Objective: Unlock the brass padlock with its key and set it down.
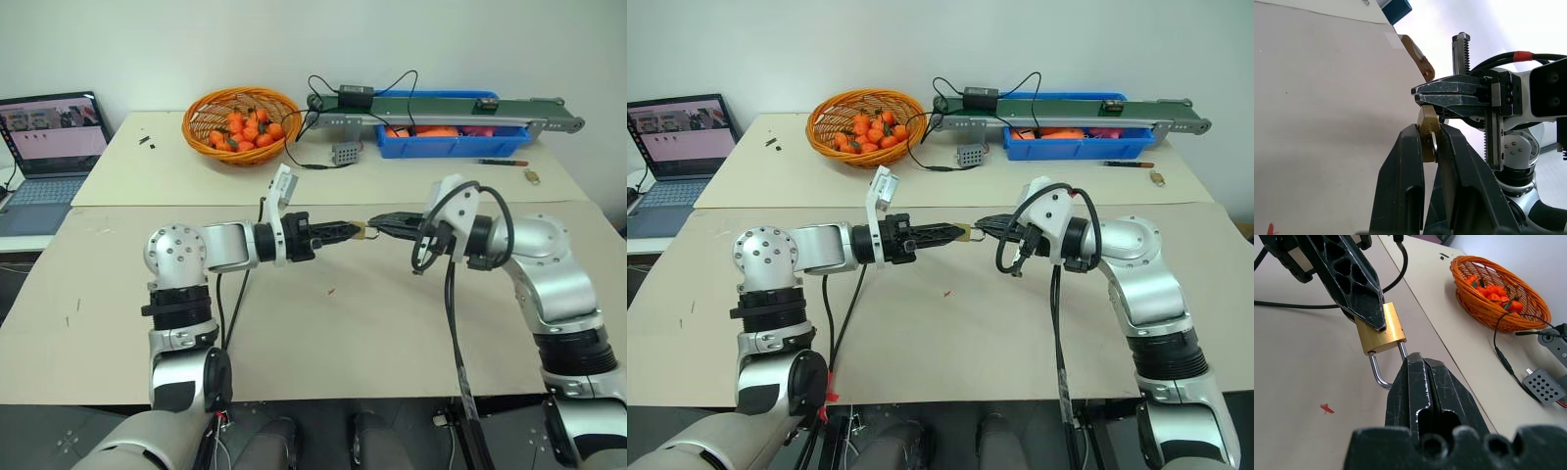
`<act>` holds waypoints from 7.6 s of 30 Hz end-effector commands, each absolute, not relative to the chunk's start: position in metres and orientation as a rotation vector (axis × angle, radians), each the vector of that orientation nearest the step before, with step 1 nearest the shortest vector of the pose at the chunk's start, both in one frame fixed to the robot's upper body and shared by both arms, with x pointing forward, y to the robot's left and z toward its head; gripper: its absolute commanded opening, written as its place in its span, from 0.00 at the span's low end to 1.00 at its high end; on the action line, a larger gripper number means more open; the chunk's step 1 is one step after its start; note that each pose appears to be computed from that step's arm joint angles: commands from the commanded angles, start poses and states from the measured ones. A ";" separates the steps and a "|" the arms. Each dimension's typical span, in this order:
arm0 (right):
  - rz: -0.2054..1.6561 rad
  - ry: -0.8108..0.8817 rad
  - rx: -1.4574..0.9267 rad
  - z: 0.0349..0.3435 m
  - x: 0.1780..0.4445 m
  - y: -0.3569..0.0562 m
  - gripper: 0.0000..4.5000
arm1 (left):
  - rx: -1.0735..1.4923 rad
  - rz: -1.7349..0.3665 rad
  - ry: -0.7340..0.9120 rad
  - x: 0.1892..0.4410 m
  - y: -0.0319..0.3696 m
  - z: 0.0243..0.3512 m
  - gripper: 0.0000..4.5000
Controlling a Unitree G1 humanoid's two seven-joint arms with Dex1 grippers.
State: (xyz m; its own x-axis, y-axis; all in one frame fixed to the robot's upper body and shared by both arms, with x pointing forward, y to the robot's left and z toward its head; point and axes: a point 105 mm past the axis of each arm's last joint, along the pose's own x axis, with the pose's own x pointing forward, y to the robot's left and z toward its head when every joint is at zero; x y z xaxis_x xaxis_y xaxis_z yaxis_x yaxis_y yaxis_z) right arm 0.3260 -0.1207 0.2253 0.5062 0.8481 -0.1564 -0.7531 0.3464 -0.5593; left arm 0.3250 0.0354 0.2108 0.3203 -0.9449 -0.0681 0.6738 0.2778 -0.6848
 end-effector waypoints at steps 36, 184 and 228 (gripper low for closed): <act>0.970 -0.185 -0.733 0.217 0.343 -0.144 0.01 | -0.602 -1.155 0.454 0.329 0.038 0.224 0.01; 0.974 0.048 -0.478 0.225 0.300 -0.185 0.00 | 0.441 -1.092 0.228 0.329 0.150 0.151 0.98; 1.033 0.023 -0.668 0.209 0.302 -0.171 0.99 | 0.405 -1.224 0.162 0.311 0.123 0.191 1.00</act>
State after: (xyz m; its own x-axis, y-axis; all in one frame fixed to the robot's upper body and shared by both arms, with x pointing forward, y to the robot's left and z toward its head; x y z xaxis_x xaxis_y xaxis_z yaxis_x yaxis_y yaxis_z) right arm 0.3024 -0.1720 0.1947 0.5250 0.7796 -0.3416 -0.8206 0.3571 -0.4462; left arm 0.3112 0.1220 0.1793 0.3255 -0.8779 -0.3512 0.9438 0.2790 0.1772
